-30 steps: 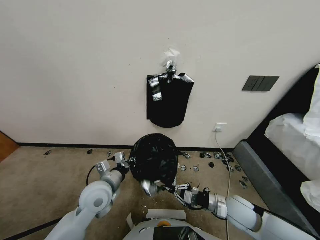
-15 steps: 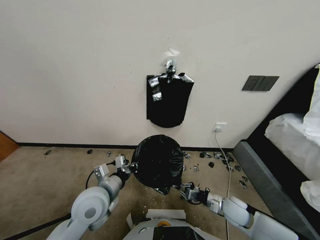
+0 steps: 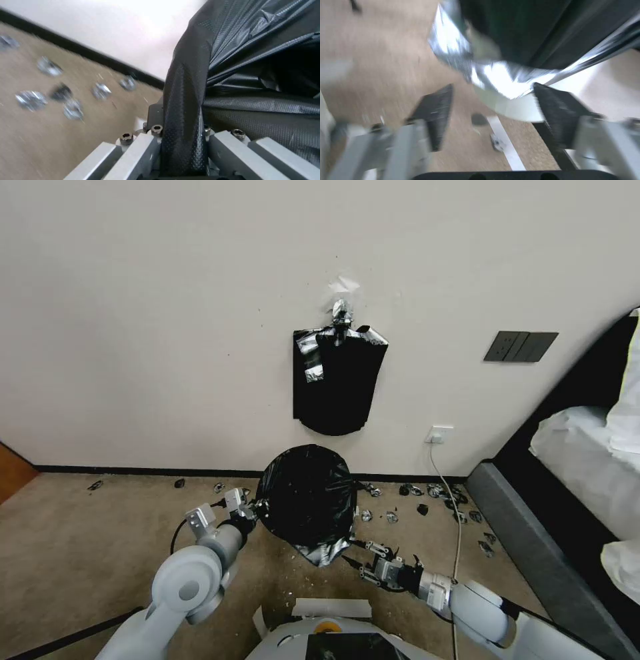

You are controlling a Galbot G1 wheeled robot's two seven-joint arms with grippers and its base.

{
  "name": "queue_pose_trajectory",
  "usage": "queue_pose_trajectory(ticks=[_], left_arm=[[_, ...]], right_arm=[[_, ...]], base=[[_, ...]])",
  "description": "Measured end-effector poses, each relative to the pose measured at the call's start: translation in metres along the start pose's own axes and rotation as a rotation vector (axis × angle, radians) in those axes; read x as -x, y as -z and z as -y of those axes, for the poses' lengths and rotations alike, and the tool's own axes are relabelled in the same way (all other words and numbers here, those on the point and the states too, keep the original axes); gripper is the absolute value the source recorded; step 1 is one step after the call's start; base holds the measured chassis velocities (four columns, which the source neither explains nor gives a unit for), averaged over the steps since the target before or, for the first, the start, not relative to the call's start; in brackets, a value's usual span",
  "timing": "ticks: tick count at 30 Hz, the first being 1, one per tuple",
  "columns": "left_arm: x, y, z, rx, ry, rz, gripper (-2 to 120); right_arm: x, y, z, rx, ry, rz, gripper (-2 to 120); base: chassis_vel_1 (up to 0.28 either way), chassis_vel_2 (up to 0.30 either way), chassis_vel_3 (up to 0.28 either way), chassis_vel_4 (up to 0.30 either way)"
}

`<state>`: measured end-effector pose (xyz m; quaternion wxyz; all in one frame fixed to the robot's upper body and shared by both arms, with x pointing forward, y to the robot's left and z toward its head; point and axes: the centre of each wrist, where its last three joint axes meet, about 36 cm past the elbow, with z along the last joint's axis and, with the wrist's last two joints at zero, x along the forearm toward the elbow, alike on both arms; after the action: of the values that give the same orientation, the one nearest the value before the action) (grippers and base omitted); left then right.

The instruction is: Place a trash bag onto the trash bin.

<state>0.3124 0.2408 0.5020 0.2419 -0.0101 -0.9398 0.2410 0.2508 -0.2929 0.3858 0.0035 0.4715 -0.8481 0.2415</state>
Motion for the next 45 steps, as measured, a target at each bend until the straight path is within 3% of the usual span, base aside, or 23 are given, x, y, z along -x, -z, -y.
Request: queue_pose_trajectory(ticks=[3,5,7,9,11,16,19,23,25,28,33,45], left_arm=[[0.006,-0.014,-0.002,0.046,0.02,0.09,1],[0.007,-0.017,-0.002,0.051,0.022,0.102,1],[0.009,-0.03,0.002,0.07,0.017,0.139,1],[0.01,-0.035,0.004,0.078,0.012,0.149,1],[0.011,-0.046,0.01,0.103,-0.002,0.167,1],[0.013,-0.062,0.019,0.144,-0.016,0.184,1],[0.017,-0.075,0.028,0.206,-0.04,0.197,1],[0.018,-0.086,0.036,0.267,-0.067,0.214,1],[0.019,-0.092,0.042,0.289,-0.078,0.214,1],[0.021,-0.097,0.045,0.306,-0.078,0.213,1],[0.02,-0.101,0.046,0.307,-0.078,0.202,1],[0.011,-0.105,0.052,0.294,-0.098,0.181,1]], right_arm=[[0.001,0.045,-0.006,0.109,-0.069,-0.003,86],[0.002,0.056,-0.006,0.137,-0.086,-0.005,84],[0.004,0.095,-0.003,0.248,-0.134,-0.001,72],[0.005,0.108,-0.002,0.291,-0.149,-0.002,69],[0.008,0.137,0.004,0.401,-0.174,-0.021,59],[0.021,0.154,0.02,0.566,-0.191,-0.099,43],[0.041,0.174,0.041,0.707,-0.187,-0.123,28],[0.061,0.197,0.055,0.781,-0.167,-0.16,15],[0.073,0.21,0.055,0.794,-0.138,-0.185,6],[0.088,0.219,0.056,0.787,-0.134,-0.224,0],[0.11,0.22,0.054,0.756,-0.156,-0.293,0],[0.157,0.186,0.039,0.661,-0.266,-0.492,0]], base=[[0.0,0.0,0.0,0.0],[0.0,0.0,0.0,0.0],[0.0,0.0,0.0,0.0],[0.0,0.0,0.0,0.0],[0.0,0.0,0.0,0.0],[0.0,0.0,0.0,0.0],[0.0,0.0,0.0,0.0],[0.0,0.0,0.0,0.0],[0.0,0.0,0.0,0.0],[0.0,0.0,0.0,0.0],[0.0,0.0,0.0,0.0],[0.0,0.0,0.0,0.0]])
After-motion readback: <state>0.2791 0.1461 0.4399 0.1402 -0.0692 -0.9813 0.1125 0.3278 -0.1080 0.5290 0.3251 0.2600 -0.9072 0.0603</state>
